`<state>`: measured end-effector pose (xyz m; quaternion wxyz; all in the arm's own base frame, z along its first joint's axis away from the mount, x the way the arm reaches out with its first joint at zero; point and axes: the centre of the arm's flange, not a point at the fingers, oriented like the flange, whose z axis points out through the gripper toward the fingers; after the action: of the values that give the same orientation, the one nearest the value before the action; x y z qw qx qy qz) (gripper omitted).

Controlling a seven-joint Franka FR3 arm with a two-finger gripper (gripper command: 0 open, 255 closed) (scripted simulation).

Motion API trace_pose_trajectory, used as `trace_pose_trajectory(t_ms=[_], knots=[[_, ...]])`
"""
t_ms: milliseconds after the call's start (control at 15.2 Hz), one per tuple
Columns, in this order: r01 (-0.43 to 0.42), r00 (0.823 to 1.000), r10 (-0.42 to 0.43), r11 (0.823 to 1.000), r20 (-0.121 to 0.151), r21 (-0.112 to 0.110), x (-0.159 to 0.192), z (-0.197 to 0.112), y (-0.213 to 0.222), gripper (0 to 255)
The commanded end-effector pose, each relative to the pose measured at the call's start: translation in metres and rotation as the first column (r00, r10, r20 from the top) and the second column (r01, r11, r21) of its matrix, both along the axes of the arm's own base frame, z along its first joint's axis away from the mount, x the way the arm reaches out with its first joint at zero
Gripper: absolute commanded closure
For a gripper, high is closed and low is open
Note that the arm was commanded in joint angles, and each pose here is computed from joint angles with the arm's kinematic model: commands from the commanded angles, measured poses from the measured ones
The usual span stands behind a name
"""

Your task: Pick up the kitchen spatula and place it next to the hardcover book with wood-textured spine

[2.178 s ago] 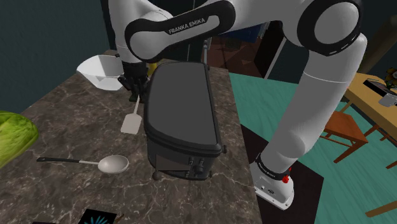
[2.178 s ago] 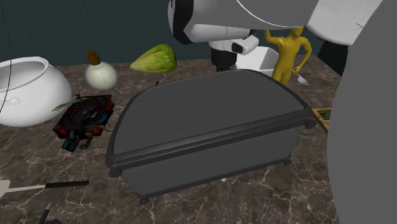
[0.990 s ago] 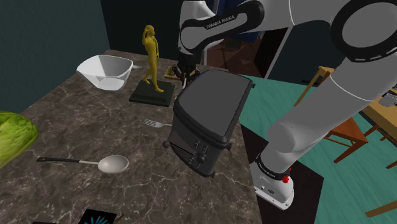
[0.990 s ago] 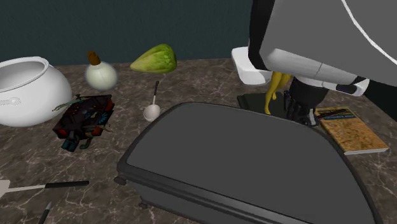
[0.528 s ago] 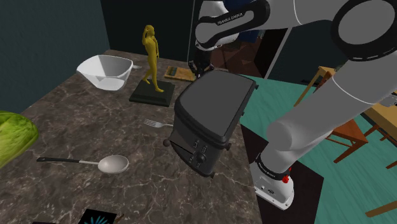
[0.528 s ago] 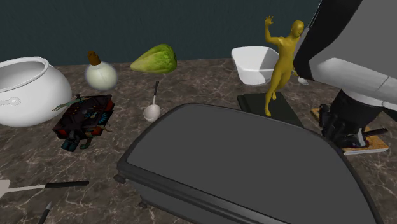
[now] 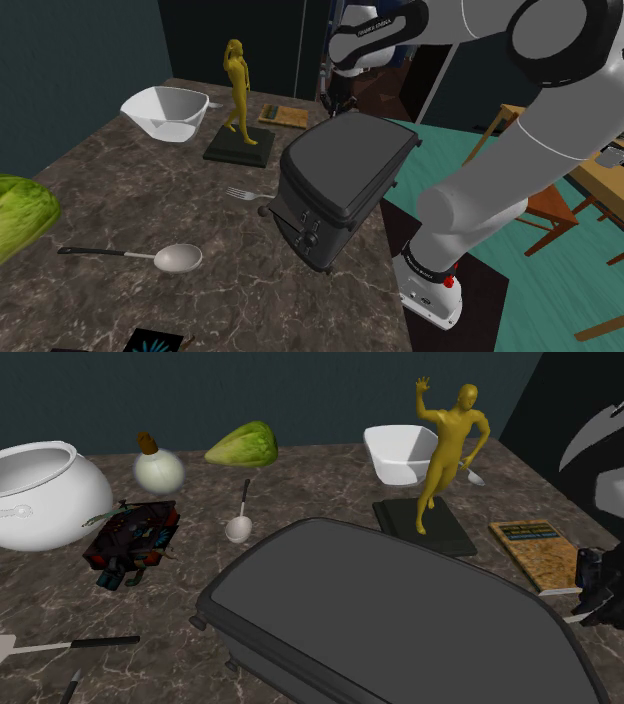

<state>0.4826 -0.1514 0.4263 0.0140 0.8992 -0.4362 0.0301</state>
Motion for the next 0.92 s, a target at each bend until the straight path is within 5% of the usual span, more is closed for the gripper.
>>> trace_pose_trajectory(t_ms=[0, 528, 858], knots=[[-0.001, 1.0, 0.001, 1.0, 0.0, 0.0, -0.002, 0.004, -0.029, 255], [-0.001, 1.0, 0.001, 1.0, 0.0, 0.0, -0.015, 0.004, -0.14, 255], [-0.001, 1.0, 0.001, 1.0, 0.0, 0.0, -0.015, -0.022, -0.14, 255]])
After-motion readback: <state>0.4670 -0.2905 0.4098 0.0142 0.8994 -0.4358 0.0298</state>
